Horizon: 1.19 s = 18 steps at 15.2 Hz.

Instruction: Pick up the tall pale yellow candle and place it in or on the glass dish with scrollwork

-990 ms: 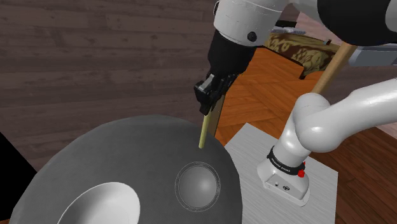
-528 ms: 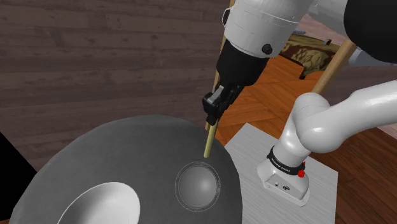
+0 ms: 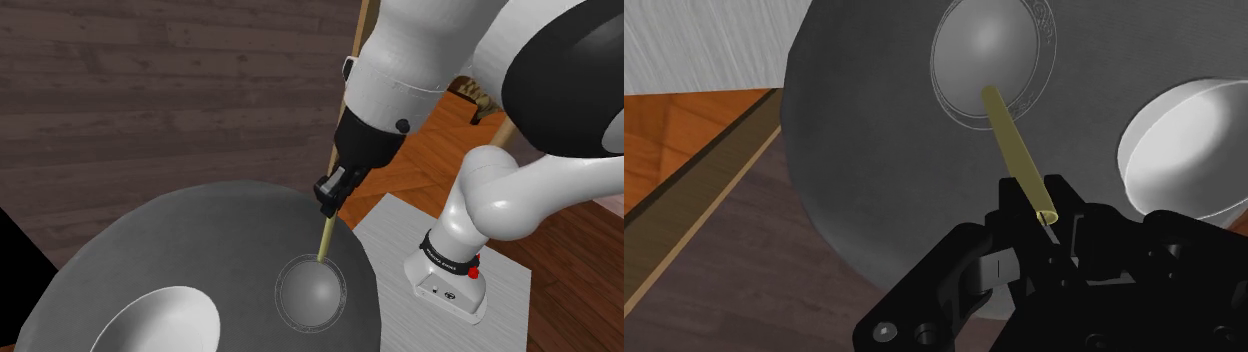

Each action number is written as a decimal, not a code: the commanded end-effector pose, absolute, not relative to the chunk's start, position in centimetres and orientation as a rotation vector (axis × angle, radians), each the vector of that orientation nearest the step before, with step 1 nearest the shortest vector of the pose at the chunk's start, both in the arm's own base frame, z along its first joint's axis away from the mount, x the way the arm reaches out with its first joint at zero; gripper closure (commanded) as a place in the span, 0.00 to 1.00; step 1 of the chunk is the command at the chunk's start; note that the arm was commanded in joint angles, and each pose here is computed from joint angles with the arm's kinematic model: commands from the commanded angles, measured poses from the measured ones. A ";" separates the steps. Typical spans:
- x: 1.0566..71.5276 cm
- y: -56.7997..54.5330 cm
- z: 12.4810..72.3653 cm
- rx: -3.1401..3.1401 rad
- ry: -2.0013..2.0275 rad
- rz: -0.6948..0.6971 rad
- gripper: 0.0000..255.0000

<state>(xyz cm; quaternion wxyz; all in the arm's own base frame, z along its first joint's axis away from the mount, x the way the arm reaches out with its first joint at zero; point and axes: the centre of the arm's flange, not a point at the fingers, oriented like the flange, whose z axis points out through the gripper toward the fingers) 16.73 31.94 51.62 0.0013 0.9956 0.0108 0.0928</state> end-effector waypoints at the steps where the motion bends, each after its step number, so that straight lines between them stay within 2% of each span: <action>1: 16.8 32.0 50.5 3.125 0.034 0.292 1.00; 13: 16.8 32.0 43.8 3.125 0.034 0.292 1.00; 18: 16.8 32.0 43.8 3.125 0.034 0.292 1.00</action>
